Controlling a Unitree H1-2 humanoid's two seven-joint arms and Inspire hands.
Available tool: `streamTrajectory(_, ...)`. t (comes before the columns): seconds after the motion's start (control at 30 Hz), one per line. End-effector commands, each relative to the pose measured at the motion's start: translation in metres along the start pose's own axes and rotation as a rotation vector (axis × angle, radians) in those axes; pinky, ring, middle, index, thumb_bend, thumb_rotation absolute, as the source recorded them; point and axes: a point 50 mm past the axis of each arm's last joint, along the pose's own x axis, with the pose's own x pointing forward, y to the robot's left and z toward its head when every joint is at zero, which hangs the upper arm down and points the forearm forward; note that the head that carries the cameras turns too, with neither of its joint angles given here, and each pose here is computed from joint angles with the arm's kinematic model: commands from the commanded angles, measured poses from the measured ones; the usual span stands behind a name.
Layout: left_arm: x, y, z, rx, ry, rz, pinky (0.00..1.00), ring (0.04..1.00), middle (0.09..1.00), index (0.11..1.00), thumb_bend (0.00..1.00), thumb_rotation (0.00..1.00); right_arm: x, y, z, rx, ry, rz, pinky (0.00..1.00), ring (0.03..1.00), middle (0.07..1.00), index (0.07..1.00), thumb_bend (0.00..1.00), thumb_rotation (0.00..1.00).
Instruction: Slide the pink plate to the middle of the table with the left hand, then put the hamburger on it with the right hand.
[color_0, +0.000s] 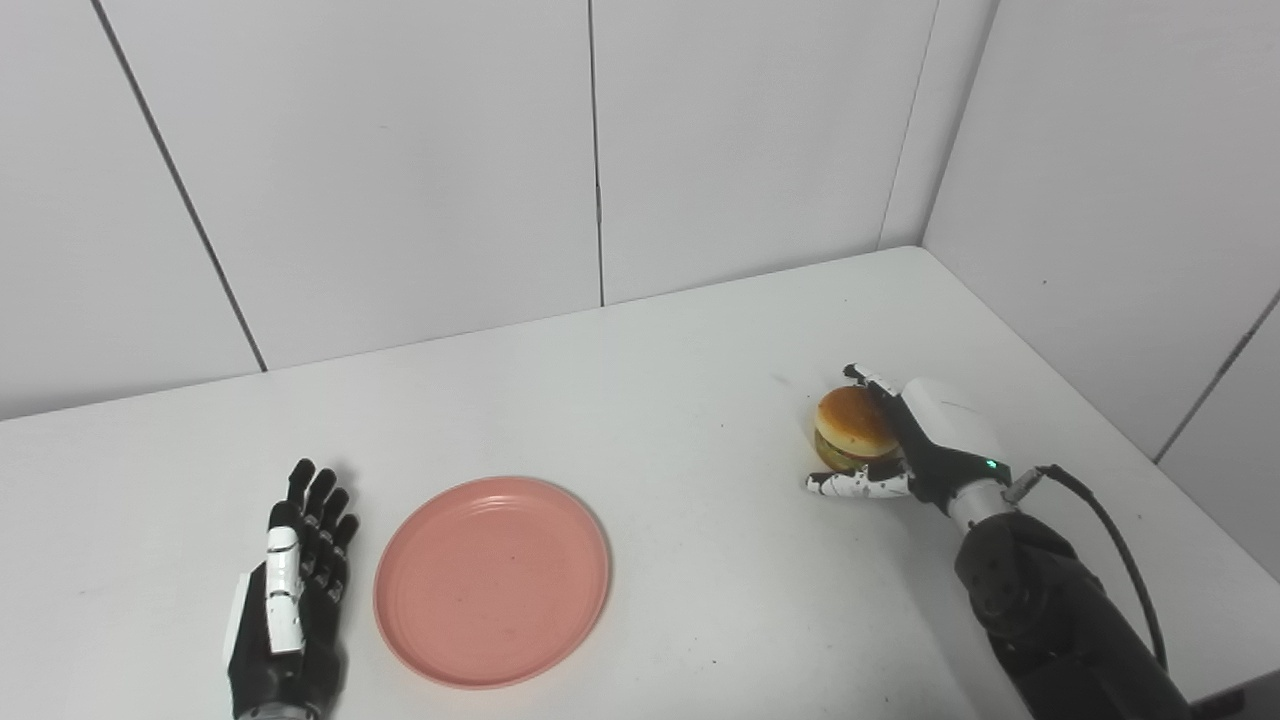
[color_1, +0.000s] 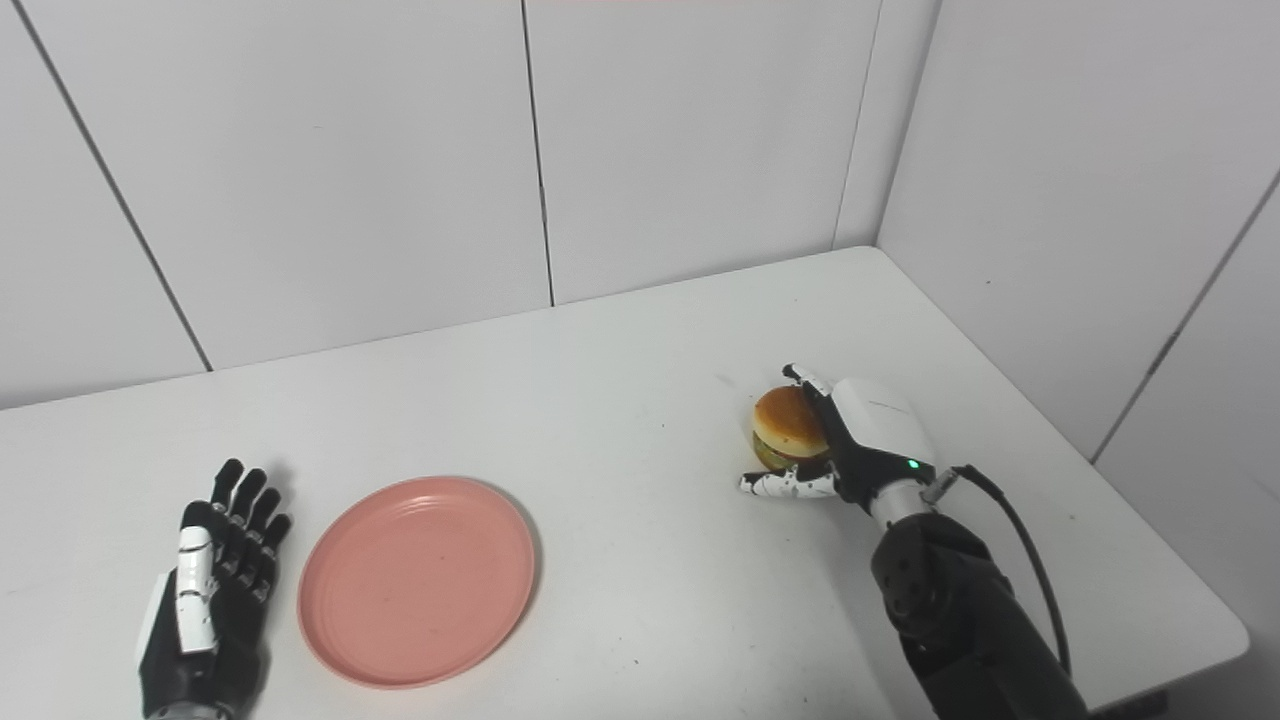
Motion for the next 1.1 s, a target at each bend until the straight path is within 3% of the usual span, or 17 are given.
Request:
streamTrajectory(0.0,-0.037,0.022,-0.037,-0.019,0.171,0.083,1.0,1.0,1.0,1.0,0.6,1.0,0.008,-0.016,0.007,-0.011,-0.042,-0.091,0.63,0.753,0.812,0.84,0.77,0.3)
streamTrajectory(0.03,-0.037,0.022,-0.037,-0.019,0.17,0.081,1.0,1.0,1.0,1.0,0.59,1.0,0.008,-0.016,0.008,-0.007,-0.044,-0.102,0.49,0.624,0.713,0.8,0.68,0.18)
streamTrajectory(0.07,-0.037,0.022,-0.037,-0.02,0.166,0.077,1.0,1.0,1.0,1.0,0.59,1.0,0.009,-0.015,0.01,0.004,-0.05,-0.131,0.46,0.591,0.689,0.791,0.66,0.15)
streamTrajectory(0.1,-0.037,0.022,-0.037,-0.021,0.163,0.075,1.0,1.0,1.0,1.0,0.58,1.0,0.009,-0.015,0.01,0.011,-0.054,-0.153,0.28,0.386,0.498,0.74,0.6,0.06)
streamTrajectory(0.17,-0.037,0.022,-0.036,-0.024,0.163,0.078,1.0,1.0,1.0,1.0,0.57,1.0,0.009,-0.015,0.011,0.018,-0.069,-0.191,0.13,0.206,0.307,0.664,0.54,0.01)
streamTrajectory(0.4,-0.035,0.019,-0.036,-0.024,0.166,0.084,1.0,1.0,1.0,1.0,0.57,1.0,0.008,-0.019,0.01,0.009,-0.064,-0.241,0.11,0.18,0.264,0.585,0.53,0.0)
streamTrajectory(0.47,-0.036,0.018,-0.036,-0.021,0.164,0.084,1.0,1.0,1.0,1.0,0.55,1.0,0.008,-0.02,0.01,0.017,-0.065,-0.246,0.1,0.158,0.24,0.511,0.51,0.08)
streamTrajectory(0.7,-0.037,0.015,-0.034,-0.021,0.169,0.072,1.0,1.0,1.0,1.0,0.55,1.0,0.004,-0.024,0.015,0.03,-0.08,-0.255,0.11,0.181,0.265,0.488,0.5,0.11)
streamTrajectory(0.87,-0.039,0.012,-0.034,-0.02,0.164,0.054,1.0,1.0,1.0,1.0,0.54,1.0,-0.002,-0.029,0.028,0.078,-0.137,-0.277,0.12,0.207,0.293,0.487,0.5,0.11)
streamTrajectory(1.07,-0.043,0.005,-0.034,-0.011,0.147,0.054,1.0,1.0,1.0,1.0,0.5,1.0,-0.01,-0.034,0.054,0.141,-0.279,-0.32,0.13,0.206,0.299,0.486,0.51,0.11)
